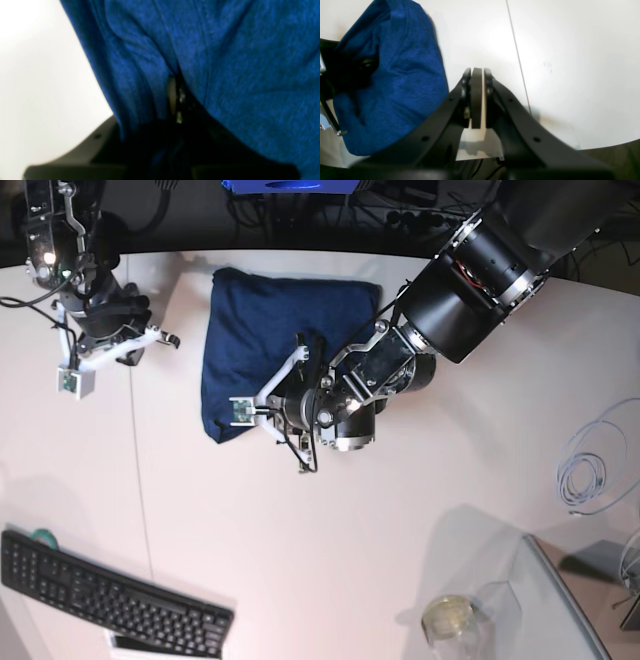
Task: Layout the t-shirt on the table in an organized manner, then fold the t-shirt properly
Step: 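Press and smooth the folded shirt's hem with the left gripper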
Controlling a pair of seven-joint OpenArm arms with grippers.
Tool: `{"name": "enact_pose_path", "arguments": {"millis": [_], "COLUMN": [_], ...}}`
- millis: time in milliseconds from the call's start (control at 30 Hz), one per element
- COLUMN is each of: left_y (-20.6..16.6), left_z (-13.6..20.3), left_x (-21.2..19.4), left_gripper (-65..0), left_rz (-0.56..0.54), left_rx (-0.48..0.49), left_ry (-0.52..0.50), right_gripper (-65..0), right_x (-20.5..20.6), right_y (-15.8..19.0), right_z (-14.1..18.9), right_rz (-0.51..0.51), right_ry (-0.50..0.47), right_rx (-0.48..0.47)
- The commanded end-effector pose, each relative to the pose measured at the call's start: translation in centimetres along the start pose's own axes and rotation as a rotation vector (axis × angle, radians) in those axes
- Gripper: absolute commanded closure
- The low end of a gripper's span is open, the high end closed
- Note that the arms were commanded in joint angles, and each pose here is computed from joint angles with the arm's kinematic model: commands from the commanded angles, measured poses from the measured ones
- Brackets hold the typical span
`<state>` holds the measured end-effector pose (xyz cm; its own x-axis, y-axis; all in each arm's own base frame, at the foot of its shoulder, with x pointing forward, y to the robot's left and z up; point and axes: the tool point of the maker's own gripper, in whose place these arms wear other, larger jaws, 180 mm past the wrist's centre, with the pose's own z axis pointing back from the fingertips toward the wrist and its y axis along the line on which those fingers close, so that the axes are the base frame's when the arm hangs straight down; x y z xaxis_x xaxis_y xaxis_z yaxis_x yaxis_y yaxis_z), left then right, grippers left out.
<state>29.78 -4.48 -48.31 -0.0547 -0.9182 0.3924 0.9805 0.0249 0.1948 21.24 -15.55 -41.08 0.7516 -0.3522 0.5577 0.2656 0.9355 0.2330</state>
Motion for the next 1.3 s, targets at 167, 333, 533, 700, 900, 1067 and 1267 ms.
{"name": "enact_pose_path", "arguments": {"millis": [167, 333, 533, 700, 900, 1067, 1267], "left_y": [1.2, 1.8, 3.1, 3.9, 6.3, 7.5, 8.1], "left_z": [0.5, 0.7, 1.2, 1.6, 4.1, 6.1, 7.7], "left_x": [1.0, 1.1, 1.4, 1.8, 5.0, 5.7, 5.5], "left_gripper": [0.0, 0.0, -10.4, -28.1, -32.3, -32.3, -32.3], "left_rz": [-0.024, -0.030, -0.040, -0.047, -0.114, -0.154, -0.182], "left_rx": [0.025, 0.035, 0.058, 0.075, 0.160, 0.222, 0.271], "left_ry": [-0.014, -0.014, -0.015, -0.020, -0.089, -0.077, -0.044], "right_gripper": [-2.1, -2.1, -2.1, -2.1, -2.1, -2.1, -2.1], "right_x": [1.3, 1.3, 1.2, 1.2, 1.2, 1.1, 1.0], "right_y": [0.1, 0.1, 0.2, 0.2, 0.2, 0.2, 0.3], "right_z": [0.3, 0.3, 0.2, 0.2, 0.2, 0.2, 0.2], "right_rz": [0.006, 0.006, 0.008, 0.008, 0.008, 0.007, 0.008], "right_ry": [-0.043, -0.043, -0.041, -0.040, -0.039, -0.037, -0.037], "right_rx": [0.005, 0.005, 0.008, 0.007, 0.009, 0.009, 0.010]}}
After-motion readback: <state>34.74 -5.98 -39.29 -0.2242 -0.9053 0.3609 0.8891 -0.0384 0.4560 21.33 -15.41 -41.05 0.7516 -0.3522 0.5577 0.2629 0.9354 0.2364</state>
